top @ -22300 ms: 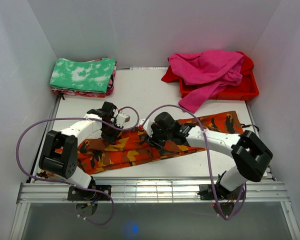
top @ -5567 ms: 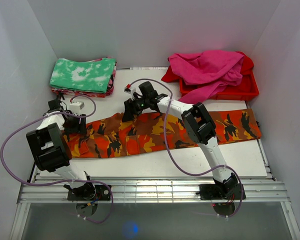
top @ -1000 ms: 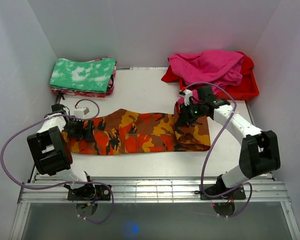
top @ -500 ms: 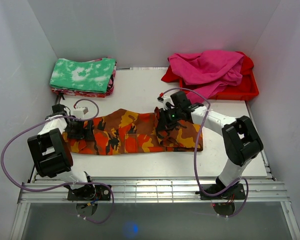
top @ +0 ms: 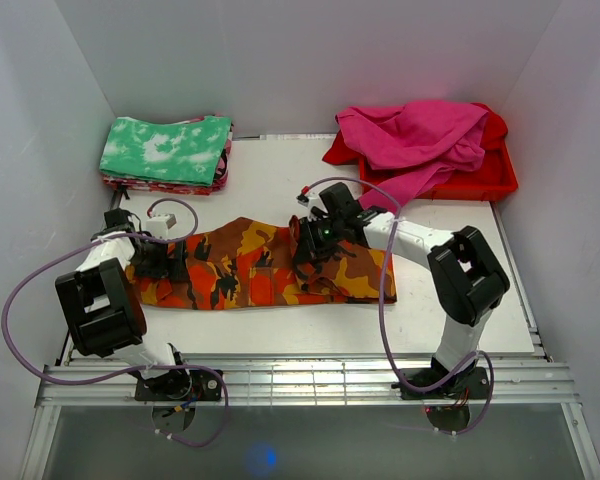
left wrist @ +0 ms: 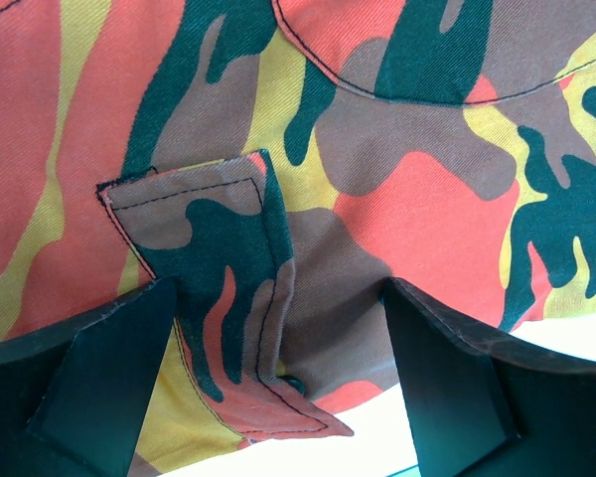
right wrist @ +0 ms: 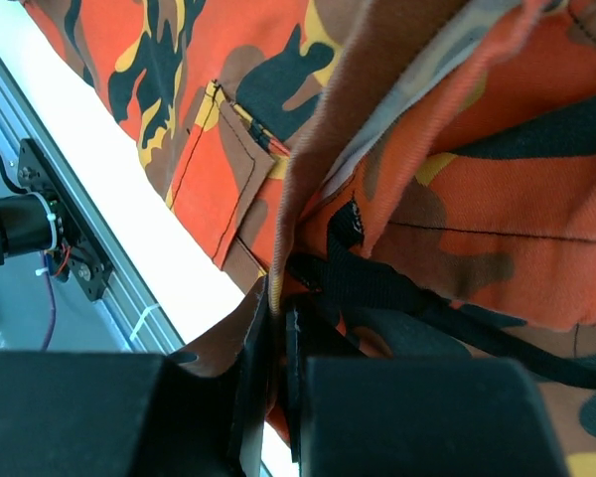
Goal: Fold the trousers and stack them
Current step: Fold the trousers
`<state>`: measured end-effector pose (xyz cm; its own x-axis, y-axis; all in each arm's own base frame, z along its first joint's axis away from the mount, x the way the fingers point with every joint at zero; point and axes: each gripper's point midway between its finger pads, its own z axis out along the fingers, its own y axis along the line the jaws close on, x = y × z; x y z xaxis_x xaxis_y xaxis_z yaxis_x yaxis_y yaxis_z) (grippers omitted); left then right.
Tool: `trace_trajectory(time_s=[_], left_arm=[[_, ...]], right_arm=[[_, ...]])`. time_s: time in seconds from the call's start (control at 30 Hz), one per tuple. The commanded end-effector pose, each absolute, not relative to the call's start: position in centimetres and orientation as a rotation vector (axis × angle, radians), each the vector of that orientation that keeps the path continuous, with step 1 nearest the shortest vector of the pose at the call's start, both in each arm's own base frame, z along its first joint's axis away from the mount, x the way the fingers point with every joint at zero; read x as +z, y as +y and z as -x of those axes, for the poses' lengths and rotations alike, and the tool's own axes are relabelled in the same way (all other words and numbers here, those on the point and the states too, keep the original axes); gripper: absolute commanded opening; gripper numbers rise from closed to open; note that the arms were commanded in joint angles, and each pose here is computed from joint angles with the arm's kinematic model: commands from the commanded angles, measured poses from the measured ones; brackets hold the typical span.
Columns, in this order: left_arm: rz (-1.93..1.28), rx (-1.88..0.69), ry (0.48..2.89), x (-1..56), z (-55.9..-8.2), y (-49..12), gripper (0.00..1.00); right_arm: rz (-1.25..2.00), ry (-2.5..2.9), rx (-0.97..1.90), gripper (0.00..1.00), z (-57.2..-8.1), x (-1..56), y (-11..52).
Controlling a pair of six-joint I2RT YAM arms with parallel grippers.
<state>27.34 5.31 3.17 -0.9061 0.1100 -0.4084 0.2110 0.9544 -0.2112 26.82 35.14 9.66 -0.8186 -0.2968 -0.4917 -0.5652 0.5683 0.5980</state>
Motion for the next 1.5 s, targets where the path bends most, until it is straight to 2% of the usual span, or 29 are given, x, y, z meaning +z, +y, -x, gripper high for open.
trace_trajectory(time_s=[0.0,0.27,0.33,0.4,0.5,0.53,0.57,0.67,0.77,0.93,1.07,1.1,1.27,1.37,1.47], left_arm=[[-0.231,-0.299,2.790,0.9,-25.6,6.0,0.98],[-0.235,-0.299,2.791,0.8,-25.6,6.0,0.98],[-0.239,-0.297,2.782,1.0,-25.7,6.0,0.98],[-0.247,-0.298,2.771,1.2,-25.8,6.0,0.98],[-0.263,-0.322,2.750,1.8,-26.0,5.6,0.98],[-0.270,-0.343,2.736,2.2,-26.1,5.3,0.98],[-0.275,-0.358,2.729,2.7,-26.2,5.1,0.98],[-0.326,-0.384,2.645,5.1,-26.9,4.4,0.98],[-0.408,-0.414,2.479,10.0,-28.4,3.2,0.98],[-0.572,-0.525,2.264,16.3,-29.2,-0.9,0.98],[-0.756,-0.773,2.104,19.1,-28.1,-7.4,0.98],[-0.761,-0.883,2.062,19.9,-27.7,-9.3,0.95],[-0.890,-1.205,1.968,18.8,-26.9,-19.3,0.81],[-0.889,-1.337,2.041,15.4,-26.1,-23.8,0.76],[-0.843,-1.414,2.183,11.0,-26.0,-26.3,0.70]], right_arm=[[0.707,2.437,1.171,0.08,-27.0,10.7,37.2],[0.735,2.468,1.245,0.09,-25.4,10.2,39.0],[0.743,2.466,1.272,0.28,-25.5,10.2,39.5],[0.764,2.447,1.294,0.29,-25.5,10.7,39.8],[0.824,2.369,1.341,0.51,-25.9,12.8,40.7],[0.845,2.353,1.340,0.67,-25.9,13.3,40.8],[0.879,2.325,1.368,0.68,-25.7,13.9,40.9],[0.967,2.287,1.355,0.67,-25.3,14.8,39.6],[1.038,2.257,1.327,0.60,-25.0,15.8,36.4],[1.012,2.367,1.239,0.55,-24.2,11.9,28.1],[0.891,2.414,1.283,0.51,-23.4,10.1,22.7],[0.864,2.412,1.295,0.50,-23.4,10.1,21.8],[0.745,2.468,1.267,0.46,-23.4,7.3,17.8],[0.616,2.660,1.129,0.41,-23.4,2.7,15.7],[0.520,2.725,1.079,0.40,-24.5,1.5,14.3]])
